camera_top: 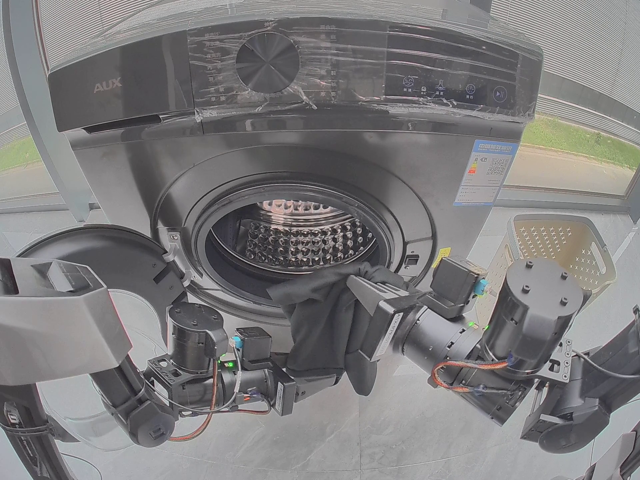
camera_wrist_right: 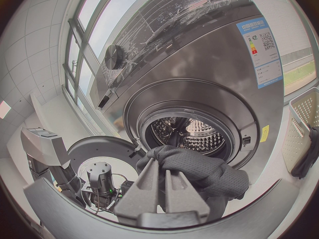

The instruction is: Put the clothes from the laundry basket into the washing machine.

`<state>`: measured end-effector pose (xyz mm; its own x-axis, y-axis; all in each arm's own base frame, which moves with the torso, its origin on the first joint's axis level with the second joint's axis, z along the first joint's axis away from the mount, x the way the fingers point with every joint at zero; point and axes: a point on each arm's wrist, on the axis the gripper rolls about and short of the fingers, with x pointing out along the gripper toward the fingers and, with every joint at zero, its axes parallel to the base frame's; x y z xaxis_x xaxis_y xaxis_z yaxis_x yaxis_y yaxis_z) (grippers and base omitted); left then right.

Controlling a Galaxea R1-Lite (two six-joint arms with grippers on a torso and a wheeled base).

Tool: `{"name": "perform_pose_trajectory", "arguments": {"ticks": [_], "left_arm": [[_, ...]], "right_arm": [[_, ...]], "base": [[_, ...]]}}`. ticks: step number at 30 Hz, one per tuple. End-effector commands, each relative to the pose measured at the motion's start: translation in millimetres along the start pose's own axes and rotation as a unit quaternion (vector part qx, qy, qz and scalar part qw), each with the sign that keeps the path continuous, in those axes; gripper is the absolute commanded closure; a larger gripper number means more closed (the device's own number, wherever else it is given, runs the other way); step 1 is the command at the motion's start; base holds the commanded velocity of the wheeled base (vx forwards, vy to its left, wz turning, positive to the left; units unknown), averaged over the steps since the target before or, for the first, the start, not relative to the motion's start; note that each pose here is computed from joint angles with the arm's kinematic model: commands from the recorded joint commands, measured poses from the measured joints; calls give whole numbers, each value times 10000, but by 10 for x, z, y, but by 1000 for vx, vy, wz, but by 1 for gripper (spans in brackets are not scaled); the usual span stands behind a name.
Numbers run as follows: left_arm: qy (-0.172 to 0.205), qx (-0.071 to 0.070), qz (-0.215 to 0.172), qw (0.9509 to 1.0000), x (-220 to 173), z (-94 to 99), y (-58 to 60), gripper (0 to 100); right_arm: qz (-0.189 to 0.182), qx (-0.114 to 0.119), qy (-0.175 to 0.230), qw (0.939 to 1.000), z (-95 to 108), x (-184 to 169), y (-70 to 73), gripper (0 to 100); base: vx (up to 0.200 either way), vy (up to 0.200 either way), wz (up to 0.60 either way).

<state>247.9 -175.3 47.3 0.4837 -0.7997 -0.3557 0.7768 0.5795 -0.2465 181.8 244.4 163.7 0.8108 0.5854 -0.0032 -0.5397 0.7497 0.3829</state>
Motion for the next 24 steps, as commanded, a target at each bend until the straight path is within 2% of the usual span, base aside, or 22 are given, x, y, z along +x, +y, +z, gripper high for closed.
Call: {"name": "perform_pose_trajectory", "arguments": {"ticks": [1, 8, 12, 16, 17, 19, 20, 21, 24], "left_arm": [[25, 10, -51, 10000, 39, -17, -27, 100], [-284, 88, 1, 9996, -18, 39, -63, 100], [-451, 143, -22, 9989, -141, 77, -163, 100], [-519, 203, -133, 9984, -310, 71, -290, 100], [-519, 203, -133, 9984, -310, 71, -290, 100], [-646, 274, -238, 9973, -388, 107, -381, 100], [-646, 274, -238, 9973, -388, 107, -381, 100], [-763, 272, -294, 9963, -435, 161, -426, 100], [-865, 226, -354, 9954, -469, 205, -465, 100]], "right_arm": [[-4, 2, -3, 10000, 2, 2, -3, 100], [1, -52, 46, 10000, -45, -34, -34, 100], [72, -51, 75, 9999, -58, -43, -54, 100], [-16, -83, 126, 9999, -78, -50, -121, 100], [-16, -83, 126, 9999, -78, -50, -121, 100], [-106, -108, 185, 9997, -85, -49, -189, 100], [-106, -108, 185, 9997, -85, -49, -189, 0], [-104, -104, 179, 9997, -85, -59, -210, 0], [-65, -57, 163, 9998, -72, -66, -196, 0]], "base": [[0, 0, 0], [0, 0, 0], [0, 0, 0], [0, 0, 0], [0, 0, 0], [0, 0, 0], [0, 0, 0], [0, 0, 0], [0, 0, 0]]}}
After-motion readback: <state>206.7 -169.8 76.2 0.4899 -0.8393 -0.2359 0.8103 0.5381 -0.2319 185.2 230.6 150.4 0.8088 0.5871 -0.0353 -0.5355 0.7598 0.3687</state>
